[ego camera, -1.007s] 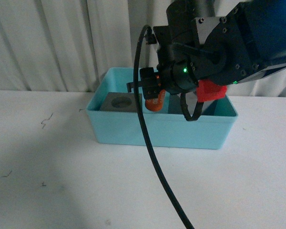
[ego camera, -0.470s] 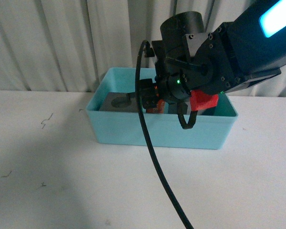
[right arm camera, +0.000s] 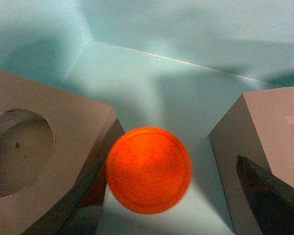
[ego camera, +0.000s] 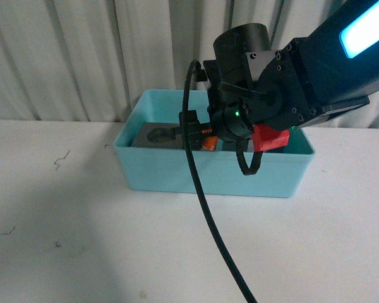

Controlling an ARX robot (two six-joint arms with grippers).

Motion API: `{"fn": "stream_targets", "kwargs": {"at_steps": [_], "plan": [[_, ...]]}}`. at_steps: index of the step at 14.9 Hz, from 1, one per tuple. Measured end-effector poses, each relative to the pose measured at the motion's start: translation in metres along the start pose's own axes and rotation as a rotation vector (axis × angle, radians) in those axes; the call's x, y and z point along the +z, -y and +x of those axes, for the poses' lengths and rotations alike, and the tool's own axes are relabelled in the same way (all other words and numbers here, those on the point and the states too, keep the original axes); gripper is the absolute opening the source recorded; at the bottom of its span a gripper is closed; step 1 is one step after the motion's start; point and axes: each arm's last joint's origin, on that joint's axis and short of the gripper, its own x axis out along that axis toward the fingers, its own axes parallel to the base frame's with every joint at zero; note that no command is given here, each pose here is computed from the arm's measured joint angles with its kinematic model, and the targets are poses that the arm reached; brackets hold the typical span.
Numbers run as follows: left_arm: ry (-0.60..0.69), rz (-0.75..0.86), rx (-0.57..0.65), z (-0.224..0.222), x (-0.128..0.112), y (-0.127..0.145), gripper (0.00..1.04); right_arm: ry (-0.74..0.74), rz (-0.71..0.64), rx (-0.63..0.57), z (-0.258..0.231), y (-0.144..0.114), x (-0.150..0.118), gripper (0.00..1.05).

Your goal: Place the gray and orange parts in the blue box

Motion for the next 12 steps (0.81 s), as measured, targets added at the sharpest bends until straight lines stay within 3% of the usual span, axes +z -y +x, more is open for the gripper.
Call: {"fn": "stream_targets", "kwargs": {"at_steps": [2,5,8,9,12], "plan": [[0.0,0.0,0.0,0.0,0.0,0.0,0.98,0.018,0.009,-0.001,0.0,0.001,0.001,0.99],[0.0,0.0,0.0,0.0,0.0,0.0,0.98,0.105,0.025,-0.022,-0.025,0.012,0.016,0.98],[0.0,0.0,0.0,0.0,0.0,0.0,0.98,0.345,0.048,-0.111,-0.122,0.045,0.066,0.98],[0.0,0.0,0.0,0.0,0.0,0.0,0.98,0.386,0.063,-0.154,-0.158,0.052,0.065,0.98],[0.0,0.0,0.0,0.0,0.0,0.0,0.98,0.254,0.157,-0.326,-0.238,0.049,-0.009,0.98]]}}
